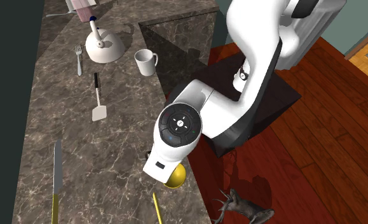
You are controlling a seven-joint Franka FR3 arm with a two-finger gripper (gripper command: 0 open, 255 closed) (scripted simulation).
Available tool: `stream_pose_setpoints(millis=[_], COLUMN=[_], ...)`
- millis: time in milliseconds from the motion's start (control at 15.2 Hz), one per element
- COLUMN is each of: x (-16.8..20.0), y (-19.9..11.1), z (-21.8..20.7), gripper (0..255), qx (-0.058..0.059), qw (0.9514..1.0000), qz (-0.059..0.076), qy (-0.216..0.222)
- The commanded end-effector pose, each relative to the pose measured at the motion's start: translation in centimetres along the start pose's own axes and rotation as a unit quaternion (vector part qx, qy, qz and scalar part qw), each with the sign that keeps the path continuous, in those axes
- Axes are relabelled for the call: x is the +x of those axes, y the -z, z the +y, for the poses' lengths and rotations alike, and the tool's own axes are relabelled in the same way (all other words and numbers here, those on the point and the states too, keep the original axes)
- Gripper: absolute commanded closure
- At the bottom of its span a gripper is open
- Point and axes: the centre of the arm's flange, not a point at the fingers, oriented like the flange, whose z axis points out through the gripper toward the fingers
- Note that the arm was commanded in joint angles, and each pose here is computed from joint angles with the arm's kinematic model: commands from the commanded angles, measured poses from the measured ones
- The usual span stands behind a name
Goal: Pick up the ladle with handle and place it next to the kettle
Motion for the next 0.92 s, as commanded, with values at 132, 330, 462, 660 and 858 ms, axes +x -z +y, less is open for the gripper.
stream_pose_setpoints(millis=[132, 330, 462, 660, 858], x=[0.4, 0.4, 0.4, 0.4, 0.4], y=[-2.4, -3.9, -4.2, -4.2, -4.2], z=[0.0, 0.0, 0.0, 0.0, 0.0], gripper=[0, 0, 0, 0, 0], qx=[-0.002, -0.002, -0.002, -0.002, -0.002], qw=[1.0, 1.0, 1.0, 1.0, 1.0], qz=[-0.001, -0.001, -0.001, -0.001, -0.001], qy=[0.009, 0.009, 0.009, 0.009, 0.009])
